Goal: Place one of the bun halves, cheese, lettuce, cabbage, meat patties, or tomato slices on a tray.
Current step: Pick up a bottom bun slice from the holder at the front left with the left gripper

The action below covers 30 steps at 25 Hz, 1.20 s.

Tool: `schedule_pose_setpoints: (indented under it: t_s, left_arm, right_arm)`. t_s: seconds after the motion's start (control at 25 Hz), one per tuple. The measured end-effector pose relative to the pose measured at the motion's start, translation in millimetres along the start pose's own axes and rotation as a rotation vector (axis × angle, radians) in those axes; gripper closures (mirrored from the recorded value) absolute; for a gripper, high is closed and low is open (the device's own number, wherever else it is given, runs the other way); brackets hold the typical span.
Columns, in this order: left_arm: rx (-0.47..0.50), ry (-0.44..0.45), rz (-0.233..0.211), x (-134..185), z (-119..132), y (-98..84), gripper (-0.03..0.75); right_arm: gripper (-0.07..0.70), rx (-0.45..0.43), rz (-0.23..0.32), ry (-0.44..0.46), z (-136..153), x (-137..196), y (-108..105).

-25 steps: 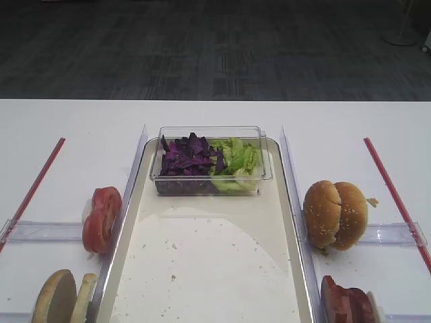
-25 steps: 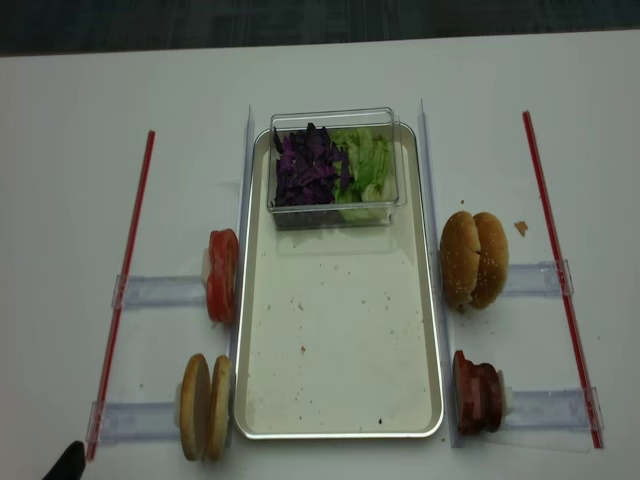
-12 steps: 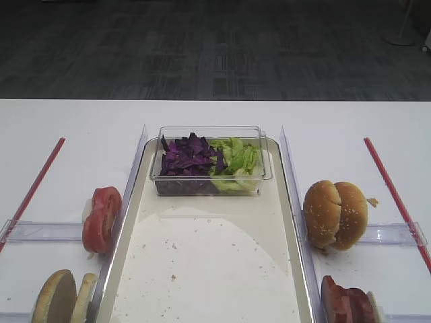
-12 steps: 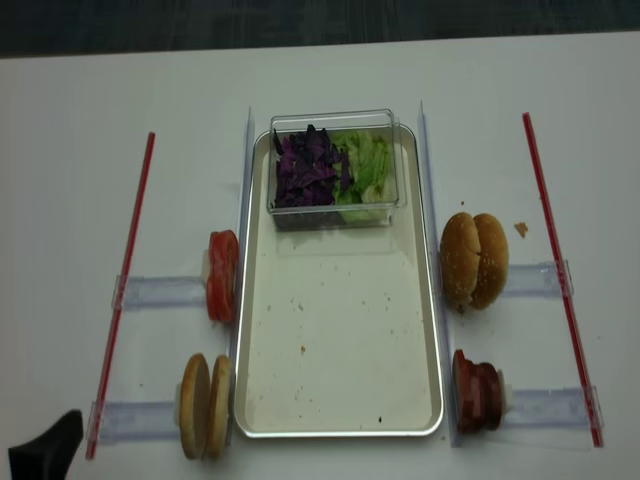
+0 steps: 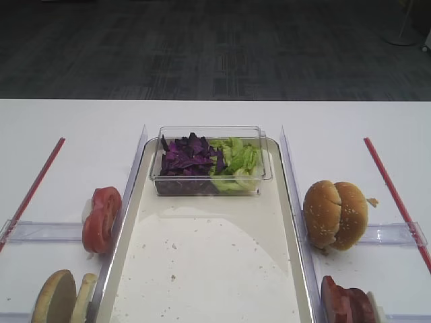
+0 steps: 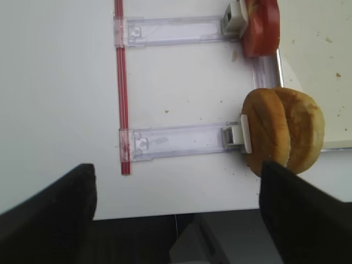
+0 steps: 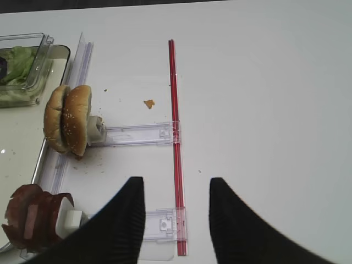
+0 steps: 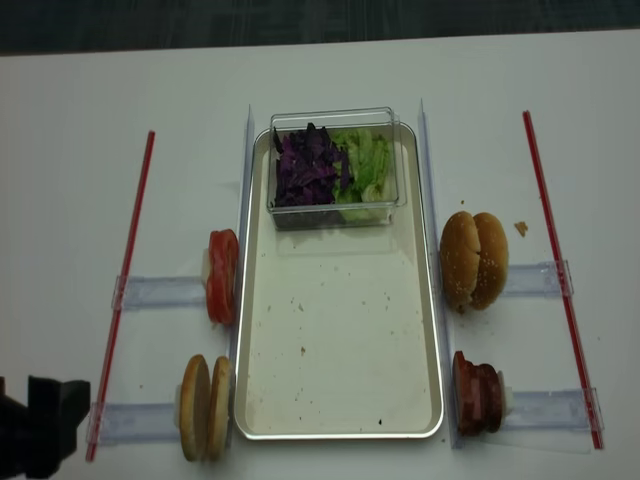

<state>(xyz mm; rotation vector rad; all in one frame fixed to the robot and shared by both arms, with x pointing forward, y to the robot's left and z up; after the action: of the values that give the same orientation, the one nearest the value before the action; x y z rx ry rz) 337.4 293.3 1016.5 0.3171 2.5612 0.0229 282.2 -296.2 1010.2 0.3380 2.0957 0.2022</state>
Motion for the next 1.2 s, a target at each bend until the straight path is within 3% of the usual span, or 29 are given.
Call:
schedule_pose_setpoints:
  t_s: [0.44,0.72,1.04,1.2]
  left_arm:
    - [0.006,0.182,-0.015,-35.0,14.5,12.2,0.160]
    - [0.025,0.282,-0.021,-39.9,33.3,13.8,0.160]
    - [0.028,0.299,-0.021,-40.4,37.2,14.0,0.160]
    - [0.031,0.297,-0.045,-40.8,37.3,13.1,0.160]
  right_arm:
    - [0.312,0.000,0.002,0.000,0.0,0.0,0.0]
    - [0.312,0.000,0.002,0.000,0.0,0.0,0.0]
    - [0.312,0.000,0.002,0.000,0.0,0.0,0.0]
    - [0.312,0.000,0.002,0.000,0.0,0.0,0.0]
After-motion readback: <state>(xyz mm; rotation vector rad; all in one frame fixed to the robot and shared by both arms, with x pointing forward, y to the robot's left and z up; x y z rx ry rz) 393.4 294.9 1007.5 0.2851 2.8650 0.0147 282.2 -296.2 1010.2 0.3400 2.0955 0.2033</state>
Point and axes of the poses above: a point on each arm's last joint axis where the gripper is mounted, z pointing out along that axis toward the gripper, y along the wrist's bending axis when the last joint is at zero, x = y × z, the point moved 6 cm from there along z, pointing out along that axis toward the gripper, and after that the axes turned 15 degrees about z, right-handed, at the moved point
